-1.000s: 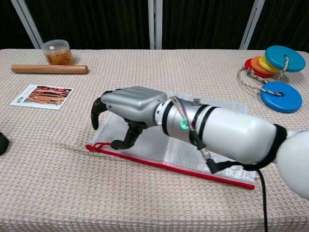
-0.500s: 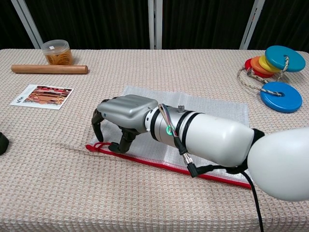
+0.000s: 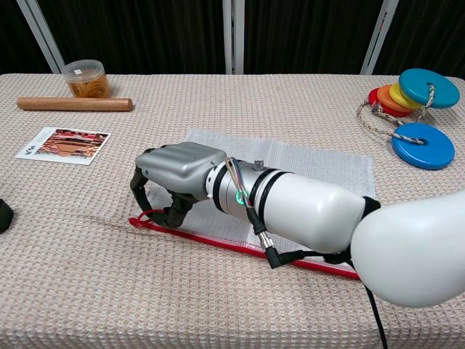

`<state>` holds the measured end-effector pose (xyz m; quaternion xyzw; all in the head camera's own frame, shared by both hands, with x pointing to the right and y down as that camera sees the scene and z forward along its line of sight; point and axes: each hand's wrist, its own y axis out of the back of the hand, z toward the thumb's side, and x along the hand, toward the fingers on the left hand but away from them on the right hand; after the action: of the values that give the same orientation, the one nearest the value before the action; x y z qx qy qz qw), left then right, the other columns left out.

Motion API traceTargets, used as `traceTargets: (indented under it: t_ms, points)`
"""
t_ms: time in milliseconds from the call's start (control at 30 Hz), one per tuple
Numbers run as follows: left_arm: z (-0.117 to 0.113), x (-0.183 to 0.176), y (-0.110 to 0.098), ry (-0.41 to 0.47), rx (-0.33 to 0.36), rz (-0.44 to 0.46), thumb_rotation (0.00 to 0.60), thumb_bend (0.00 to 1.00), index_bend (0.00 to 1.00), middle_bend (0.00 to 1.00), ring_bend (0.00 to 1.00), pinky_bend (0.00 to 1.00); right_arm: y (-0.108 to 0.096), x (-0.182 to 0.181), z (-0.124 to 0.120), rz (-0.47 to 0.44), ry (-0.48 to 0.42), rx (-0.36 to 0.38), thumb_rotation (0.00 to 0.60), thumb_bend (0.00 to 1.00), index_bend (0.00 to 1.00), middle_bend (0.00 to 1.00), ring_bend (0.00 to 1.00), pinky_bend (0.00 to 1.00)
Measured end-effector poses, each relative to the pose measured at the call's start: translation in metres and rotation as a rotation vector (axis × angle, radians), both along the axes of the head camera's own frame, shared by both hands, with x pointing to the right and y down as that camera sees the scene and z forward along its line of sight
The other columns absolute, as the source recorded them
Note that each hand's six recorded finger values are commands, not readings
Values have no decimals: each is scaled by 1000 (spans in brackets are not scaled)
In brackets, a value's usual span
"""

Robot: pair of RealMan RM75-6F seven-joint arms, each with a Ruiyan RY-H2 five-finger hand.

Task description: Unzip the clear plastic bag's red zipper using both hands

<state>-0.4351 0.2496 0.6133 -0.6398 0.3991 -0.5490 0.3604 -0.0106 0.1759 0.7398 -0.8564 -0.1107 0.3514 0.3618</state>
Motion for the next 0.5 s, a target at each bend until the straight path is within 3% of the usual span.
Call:
traceTargets:
  t_ms: [200,500]
  points:
    - [8,22,-14,137,-19,32,600,160,175,129,76,138,-12,0,-27,-2,-49,133,600,480,771,225,0,34]
    - [34,90,-55,479,-154,155,600,161,217,129,76,140,-31,15,-88,-35,-139,397,600,491,797,195,0,34]
